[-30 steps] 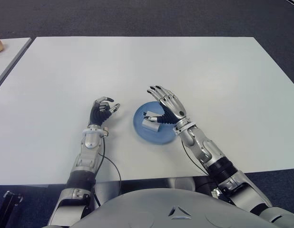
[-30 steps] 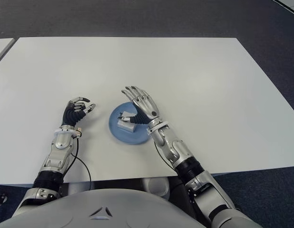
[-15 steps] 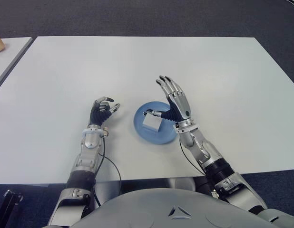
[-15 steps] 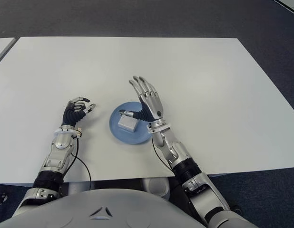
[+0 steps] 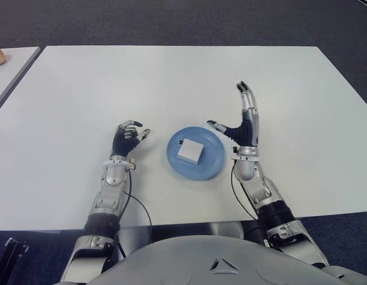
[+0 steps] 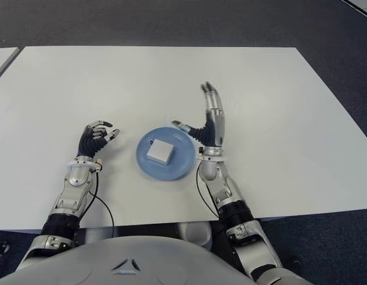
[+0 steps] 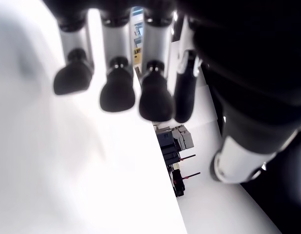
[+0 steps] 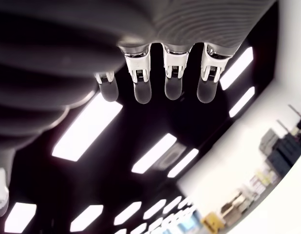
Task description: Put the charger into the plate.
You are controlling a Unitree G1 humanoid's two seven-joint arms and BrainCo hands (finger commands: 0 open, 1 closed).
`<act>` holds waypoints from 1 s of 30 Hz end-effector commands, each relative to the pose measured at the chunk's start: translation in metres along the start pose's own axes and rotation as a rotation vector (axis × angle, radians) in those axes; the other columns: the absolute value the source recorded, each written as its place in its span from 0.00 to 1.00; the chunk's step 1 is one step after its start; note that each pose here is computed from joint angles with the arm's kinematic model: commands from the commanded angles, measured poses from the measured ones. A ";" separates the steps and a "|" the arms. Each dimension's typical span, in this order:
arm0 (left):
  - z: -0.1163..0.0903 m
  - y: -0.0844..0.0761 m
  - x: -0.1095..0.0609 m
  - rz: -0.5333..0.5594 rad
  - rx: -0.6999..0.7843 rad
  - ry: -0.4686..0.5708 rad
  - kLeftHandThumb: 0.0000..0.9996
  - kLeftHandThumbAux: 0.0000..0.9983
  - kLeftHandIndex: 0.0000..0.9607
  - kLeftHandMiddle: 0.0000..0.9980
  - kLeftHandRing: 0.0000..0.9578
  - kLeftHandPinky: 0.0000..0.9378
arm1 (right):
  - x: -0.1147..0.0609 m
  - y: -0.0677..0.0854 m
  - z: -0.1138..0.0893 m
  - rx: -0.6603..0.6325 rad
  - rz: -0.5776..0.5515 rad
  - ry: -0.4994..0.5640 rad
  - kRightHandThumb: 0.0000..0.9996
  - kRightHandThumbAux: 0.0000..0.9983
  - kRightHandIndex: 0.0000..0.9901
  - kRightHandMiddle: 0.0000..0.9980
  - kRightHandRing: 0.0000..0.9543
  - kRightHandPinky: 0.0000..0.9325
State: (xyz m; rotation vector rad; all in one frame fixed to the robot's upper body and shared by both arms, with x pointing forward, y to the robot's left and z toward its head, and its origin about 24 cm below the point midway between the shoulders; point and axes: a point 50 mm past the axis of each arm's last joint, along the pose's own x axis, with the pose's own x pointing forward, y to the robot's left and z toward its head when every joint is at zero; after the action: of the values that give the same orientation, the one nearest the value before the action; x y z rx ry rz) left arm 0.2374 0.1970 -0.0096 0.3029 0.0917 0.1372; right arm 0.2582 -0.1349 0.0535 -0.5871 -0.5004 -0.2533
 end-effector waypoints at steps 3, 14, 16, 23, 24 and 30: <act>-0.002 0.000 -0.002 0.008 0.005 0.012 0.71 0.72 0.46 0.80 0.83 0.85 | -0.015 -0.006 -0.023 0.127 -0.115 0.228 0.09 0.84 0.02 0.08 0.13 0.23; -0.002 0.001 -0.002 0.011 0.003 0.015 0.71 0.72 0.46 0.79 0.82 0.84 | -0.019 -0.011 -0.048 0.324 -0.125 0.428 0.66 0.77 0.38 0.53 0.61 0.68; -0.002 0.001 -0.002 0.012 0.003 0.015 0.71 0.72 0.46 0.79 0.82 0.84 | -0.019 -0.012 -0.049 0.341 -0.116 0.435 0.68 0.75 0.40 0.57 0.65 0.71; -0.003 0.001 -0.002 0.013 0.003 0.016 0.71 0.72 0.46 0.79 0.82 0.84 | -0.024 -0.015 -0.056 0.375 -0.048 0.494 0.70 0.73 0.43 0.71 0.77 0.83; -0.003 0.001 -0.002 0.013 0.004 0.015 0.71 0.72 0.46 0.79 0.82 0.84 | -0.025 -0.015 -0.057 0.377 -0.035 0.504 0.70 0.73 0.43 0.72 0.78 0.84; -0.003 0.001 -0.002 0.010 0.004 0.015 0.71 0.72 0.46 0.79 0.82 0.83 | -0.027 -0.016 -0.060 0.375 0.040 0.563 0.71 0.73 0.44 0.77 0.83 0.87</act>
State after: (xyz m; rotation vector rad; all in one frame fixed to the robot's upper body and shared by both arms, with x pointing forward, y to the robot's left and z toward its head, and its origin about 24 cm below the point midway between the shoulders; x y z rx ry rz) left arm 0.2373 0.1966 -0.0087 0.3016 0.0873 0.1378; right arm 0.2558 -0.1769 0.0101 -0.1520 -0.0489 -0.2715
